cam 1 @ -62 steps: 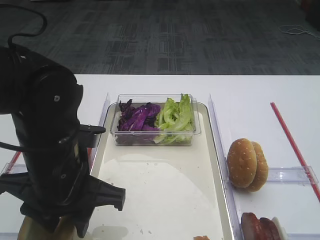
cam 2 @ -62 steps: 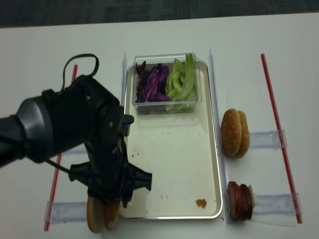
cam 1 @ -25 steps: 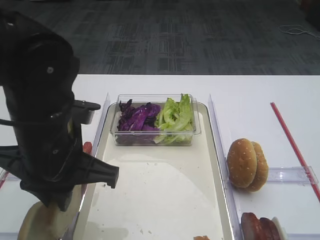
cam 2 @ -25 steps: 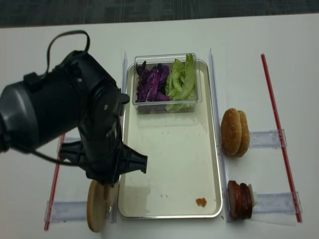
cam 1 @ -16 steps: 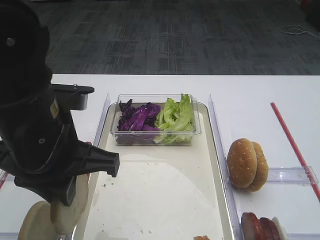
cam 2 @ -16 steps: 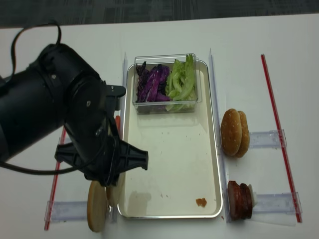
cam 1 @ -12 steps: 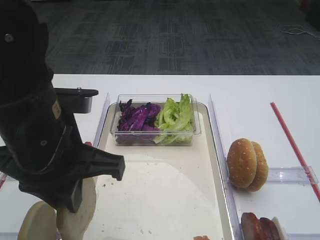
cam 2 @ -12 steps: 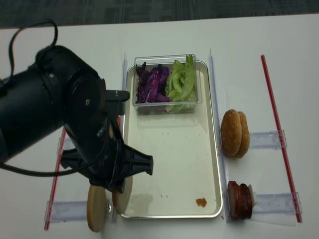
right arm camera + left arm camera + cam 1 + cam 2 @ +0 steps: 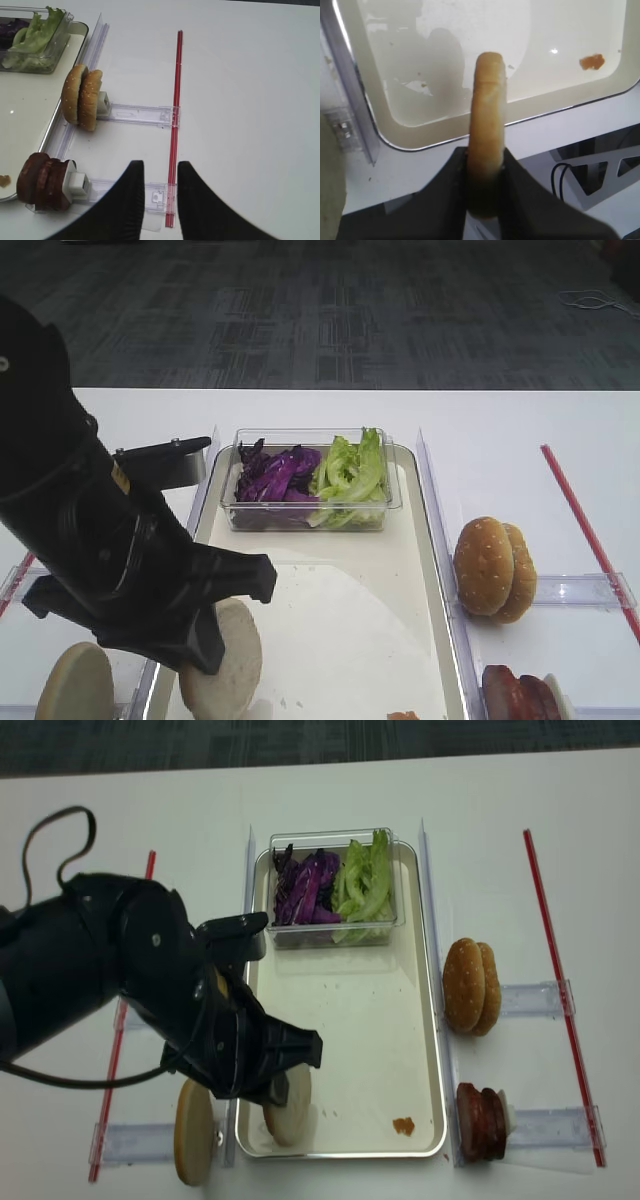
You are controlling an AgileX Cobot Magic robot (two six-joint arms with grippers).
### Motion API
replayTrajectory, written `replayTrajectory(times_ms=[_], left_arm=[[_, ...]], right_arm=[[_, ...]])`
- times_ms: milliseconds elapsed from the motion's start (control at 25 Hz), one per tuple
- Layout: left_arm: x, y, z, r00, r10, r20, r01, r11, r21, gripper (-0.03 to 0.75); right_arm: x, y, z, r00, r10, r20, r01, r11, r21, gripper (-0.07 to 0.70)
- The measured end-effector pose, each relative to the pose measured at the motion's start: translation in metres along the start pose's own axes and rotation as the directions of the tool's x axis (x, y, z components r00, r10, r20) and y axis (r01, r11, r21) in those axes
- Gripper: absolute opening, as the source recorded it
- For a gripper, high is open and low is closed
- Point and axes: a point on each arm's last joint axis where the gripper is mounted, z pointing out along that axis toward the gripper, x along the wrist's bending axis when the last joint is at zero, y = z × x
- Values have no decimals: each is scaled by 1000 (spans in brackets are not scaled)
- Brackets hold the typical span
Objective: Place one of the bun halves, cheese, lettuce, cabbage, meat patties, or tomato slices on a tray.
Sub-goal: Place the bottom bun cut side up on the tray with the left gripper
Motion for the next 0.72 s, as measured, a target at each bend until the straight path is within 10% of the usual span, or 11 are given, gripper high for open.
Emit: replayTrajectory(times_ms=[440,720], left_arm=[[18,10,29,970,41,242,-26,997,-66,113],[28,31,49,892,54,450,-29,998,-62,113]], right_arm=[[0,0,0,1000,0,0,0,1000,0,201],[0,0,0,1000,0,0,0,1000,0,201]])
